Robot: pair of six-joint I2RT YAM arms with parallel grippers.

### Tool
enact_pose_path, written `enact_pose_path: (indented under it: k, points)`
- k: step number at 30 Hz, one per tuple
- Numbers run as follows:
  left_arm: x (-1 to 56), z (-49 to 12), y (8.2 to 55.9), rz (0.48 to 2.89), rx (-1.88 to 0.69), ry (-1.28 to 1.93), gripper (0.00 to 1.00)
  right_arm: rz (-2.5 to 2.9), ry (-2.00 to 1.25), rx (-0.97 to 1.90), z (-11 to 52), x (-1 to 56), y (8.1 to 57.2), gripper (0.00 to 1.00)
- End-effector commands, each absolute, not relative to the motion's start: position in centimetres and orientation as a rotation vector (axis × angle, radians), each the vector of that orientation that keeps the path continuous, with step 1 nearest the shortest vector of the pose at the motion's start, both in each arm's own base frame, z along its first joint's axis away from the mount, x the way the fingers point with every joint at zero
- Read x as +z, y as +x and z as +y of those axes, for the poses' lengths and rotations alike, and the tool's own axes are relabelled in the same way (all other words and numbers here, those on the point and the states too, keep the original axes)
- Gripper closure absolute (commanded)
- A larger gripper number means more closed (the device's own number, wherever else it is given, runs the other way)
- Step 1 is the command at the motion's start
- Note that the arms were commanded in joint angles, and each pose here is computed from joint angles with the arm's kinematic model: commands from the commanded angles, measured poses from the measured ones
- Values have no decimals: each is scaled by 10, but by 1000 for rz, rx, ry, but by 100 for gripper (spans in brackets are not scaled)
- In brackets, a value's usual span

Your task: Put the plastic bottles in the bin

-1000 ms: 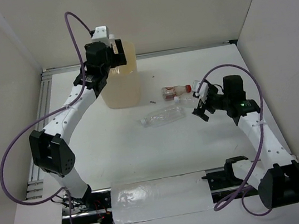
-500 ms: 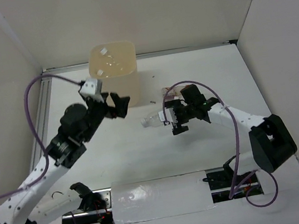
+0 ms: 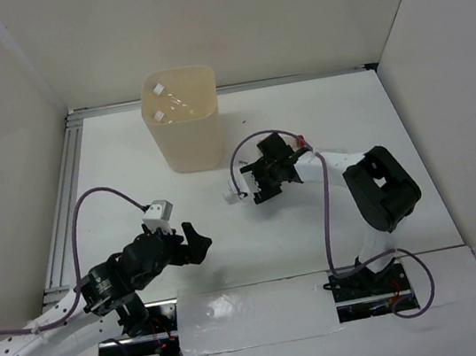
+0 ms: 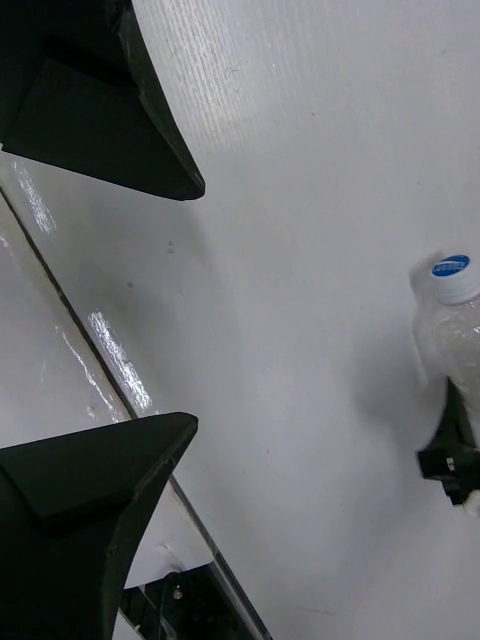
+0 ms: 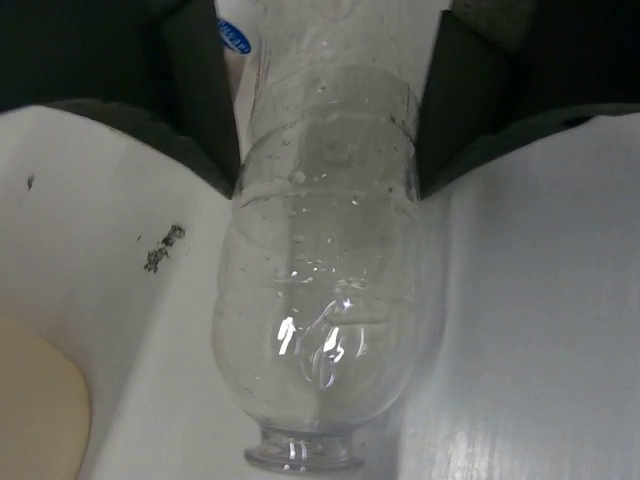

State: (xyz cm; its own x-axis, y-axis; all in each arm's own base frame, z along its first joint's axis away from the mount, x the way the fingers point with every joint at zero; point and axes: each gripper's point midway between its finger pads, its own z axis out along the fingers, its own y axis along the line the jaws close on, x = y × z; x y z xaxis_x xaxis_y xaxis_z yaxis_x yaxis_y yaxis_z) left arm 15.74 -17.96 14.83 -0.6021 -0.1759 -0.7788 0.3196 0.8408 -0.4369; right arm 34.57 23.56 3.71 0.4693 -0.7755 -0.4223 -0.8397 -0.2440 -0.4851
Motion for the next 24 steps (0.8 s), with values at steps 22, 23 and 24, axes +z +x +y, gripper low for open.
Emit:
enact_pose_path:
  k: [22, 23, 24]
  points:
    - [159, -236, 173, 2027, -763, 288, 0, 919, -1304, 502, 368, 435, 372, 62]
    - [161, -240, 174, 2026, -767, 303, 0, 884, -1276, 503, 377, 459, 375, 59]
    - [161, -240, 174, 2026, -767, 303, 0, 908, -1268, 526, 384, 456, 385, 57]
